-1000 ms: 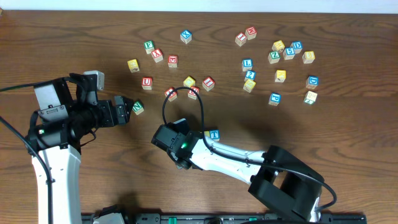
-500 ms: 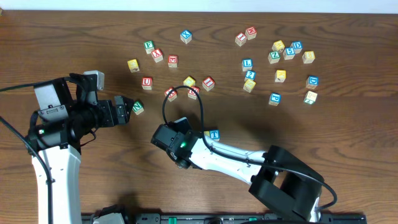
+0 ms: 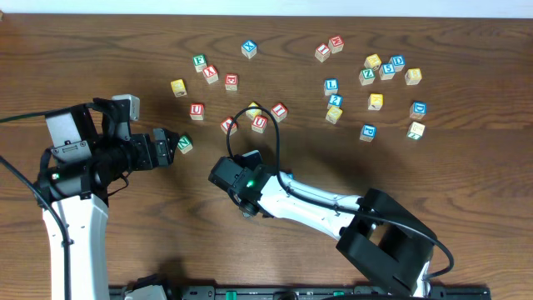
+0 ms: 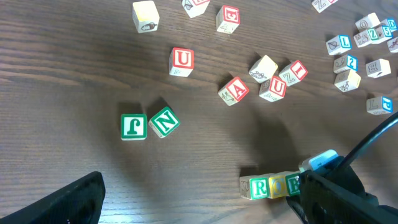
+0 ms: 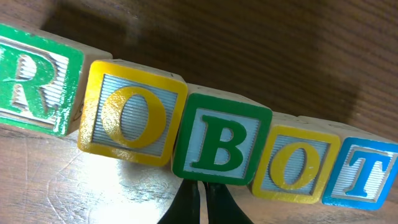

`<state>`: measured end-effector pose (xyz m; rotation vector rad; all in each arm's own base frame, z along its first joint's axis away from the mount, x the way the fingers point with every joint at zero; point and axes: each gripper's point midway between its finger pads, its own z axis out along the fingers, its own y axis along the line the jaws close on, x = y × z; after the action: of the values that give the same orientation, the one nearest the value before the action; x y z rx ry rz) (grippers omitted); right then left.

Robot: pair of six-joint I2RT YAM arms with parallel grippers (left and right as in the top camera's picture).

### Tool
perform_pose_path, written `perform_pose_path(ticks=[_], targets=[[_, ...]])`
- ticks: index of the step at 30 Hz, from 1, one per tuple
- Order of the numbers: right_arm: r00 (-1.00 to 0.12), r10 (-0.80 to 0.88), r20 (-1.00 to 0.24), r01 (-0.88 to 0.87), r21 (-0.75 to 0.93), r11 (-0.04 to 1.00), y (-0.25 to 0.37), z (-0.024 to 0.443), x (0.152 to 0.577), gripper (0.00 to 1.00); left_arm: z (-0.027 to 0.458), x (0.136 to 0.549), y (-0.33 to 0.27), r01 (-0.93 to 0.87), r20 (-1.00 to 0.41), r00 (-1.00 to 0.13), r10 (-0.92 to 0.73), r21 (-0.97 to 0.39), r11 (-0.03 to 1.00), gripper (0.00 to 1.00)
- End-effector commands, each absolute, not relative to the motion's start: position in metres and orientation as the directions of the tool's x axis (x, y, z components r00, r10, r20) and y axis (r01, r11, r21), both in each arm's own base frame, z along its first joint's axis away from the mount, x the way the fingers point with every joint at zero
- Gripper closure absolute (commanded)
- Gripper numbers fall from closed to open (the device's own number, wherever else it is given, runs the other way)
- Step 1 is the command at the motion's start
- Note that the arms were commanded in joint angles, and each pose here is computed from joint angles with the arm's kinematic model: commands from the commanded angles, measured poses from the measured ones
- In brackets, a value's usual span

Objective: Spell out ROBOT

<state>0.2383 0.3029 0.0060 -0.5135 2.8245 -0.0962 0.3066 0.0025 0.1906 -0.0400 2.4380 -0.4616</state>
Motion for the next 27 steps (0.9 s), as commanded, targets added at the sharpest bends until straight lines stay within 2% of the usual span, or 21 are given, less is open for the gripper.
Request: perform_pose_path(ticks=[1,15,27], targets=[[-0.900,-0.332,-0.283,-0.313,-0.109,0.943,0.307,0.012,0.247,0.99,0.199,0.309,0.004,0.096,-0.616,-0.776,-0.137,-0.330,0.939,0.02],[-0.896,-0.330,-0.298,-0.309,-0.117,0.944,0.307,0.013,0.250,0.99,0.199,0.309,0.004,0.096,-0.616,-0.776,-0.137,-0.330,0.939,0.02],[-0.912,-0.344,-0.223,-0.324,-0.121,0.938,0.307,0.008,0.221,0.99,0.199,0.309,0.004,0.096,-0.616,-0.776,-0.137,-0.330,0.939,0.02]])
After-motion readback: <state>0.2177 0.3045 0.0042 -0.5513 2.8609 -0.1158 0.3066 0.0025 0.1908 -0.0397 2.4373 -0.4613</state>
